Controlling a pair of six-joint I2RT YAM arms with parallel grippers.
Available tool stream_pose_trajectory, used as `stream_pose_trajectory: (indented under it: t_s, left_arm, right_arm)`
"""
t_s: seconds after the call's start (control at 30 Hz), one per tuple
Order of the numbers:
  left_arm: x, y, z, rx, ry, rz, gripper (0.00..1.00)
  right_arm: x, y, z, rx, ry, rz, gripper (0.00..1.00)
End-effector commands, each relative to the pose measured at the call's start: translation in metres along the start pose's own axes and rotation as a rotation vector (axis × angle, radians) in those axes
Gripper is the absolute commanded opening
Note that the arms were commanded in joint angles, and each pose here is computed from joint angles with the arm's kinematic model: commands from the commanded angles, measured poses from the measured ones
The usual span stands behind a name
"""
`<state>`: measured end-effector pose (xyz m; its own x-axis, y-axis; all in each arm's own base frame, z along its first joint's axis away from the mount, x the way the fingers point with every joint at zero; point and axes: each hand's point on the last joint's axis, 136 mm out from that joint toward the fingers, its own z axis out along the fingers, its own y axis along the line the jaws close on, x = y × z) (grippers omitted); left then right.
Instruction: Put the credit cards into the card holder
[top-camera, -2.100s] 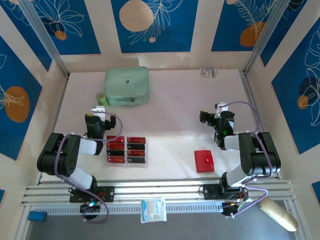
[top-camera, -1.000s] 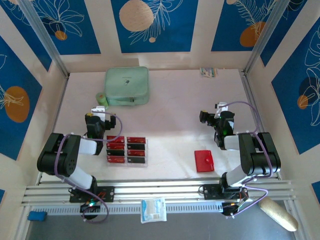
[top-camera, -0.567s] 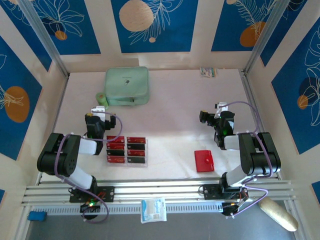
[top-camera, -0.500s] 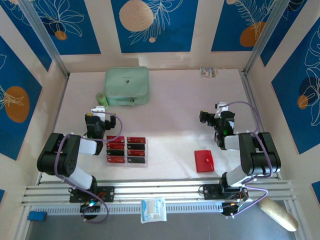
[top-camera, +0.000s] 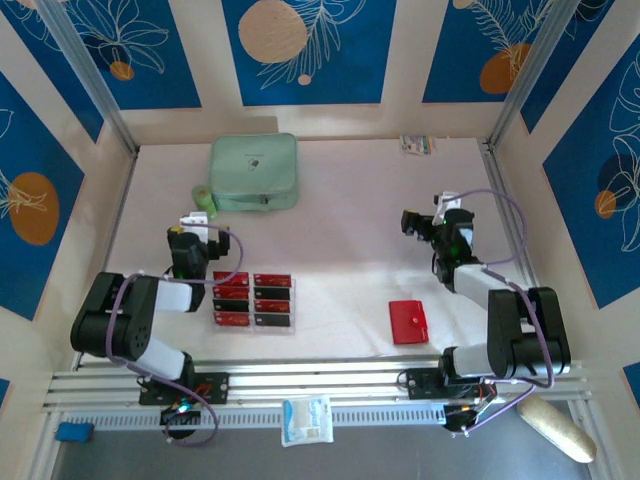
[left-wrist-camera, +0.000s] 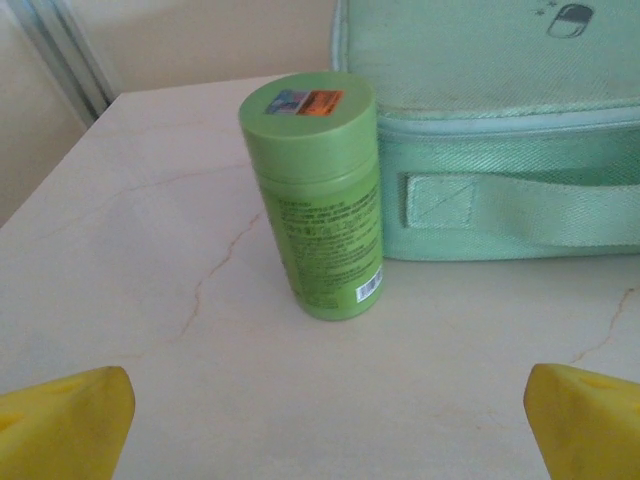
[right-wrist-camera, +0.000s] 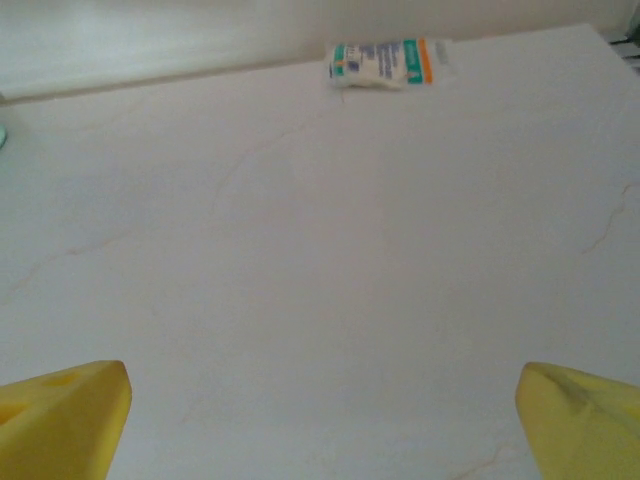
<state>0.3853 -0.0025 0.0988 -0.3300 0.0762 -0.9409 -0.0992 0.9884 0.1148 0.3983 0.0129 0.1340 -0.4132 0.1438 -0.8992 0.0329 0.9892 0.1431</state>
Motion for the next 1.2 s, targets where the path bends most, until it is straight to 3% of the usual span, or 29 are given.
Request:
stream_pose_trajectory:
  t_s: [0.0, 0.17, 0.4, 0.57, 0.7, 0.9, 1.17]
  left_arm:
    - [-0.024, 0.017, 0.0, -0.075, 0.028, -0.031, 1.0]
    - [-0.065, 0.028, -0.008, -0.114, 0.048, -0.08, 1.0]
    - [-0.068, 0.027, -0.048, -0.101, 0.304, -0.305, 1.0]
    - [-0.047, 0.003, -0.089, -0.001, 0.488, -0.537, 1.0]
    - [-0.035, -0.011, -0.113, 0.072, 0.539, -0.653, 1.0]
    - [-0.016, -0.02, -0.138, 0.129, 0.602, -0.679, 1.0]
    - [0.015, -0.034, -0.154, 0.195, 0.683, -0.716, 1.0]
  right_arm:
    - [-0.006, -0.017, -0.011, 0.123, 0.13, 0.173, 0.99]
    - [-0.02, 0.003, -0.023, -0.03, 0.199, 0.305, 0.99]
    - [-0.018, 0.097, -0.062, -0.297, 0.287, 0.111, 0.99]
    - [0.026, 0.173, -0.105, -0.432, 0.414, -0.087, 0.99]
    - [0.071, 0.218, -0.141, -0.506, 0.49, -0.225, 0.95]
    - [0.134, 0.254, -0.181, -0.531, 0.538, -0.385, 0.95]
    - [0.187, 0.281, -0.194, -0.517, 0.586, -0.497, 0.96]
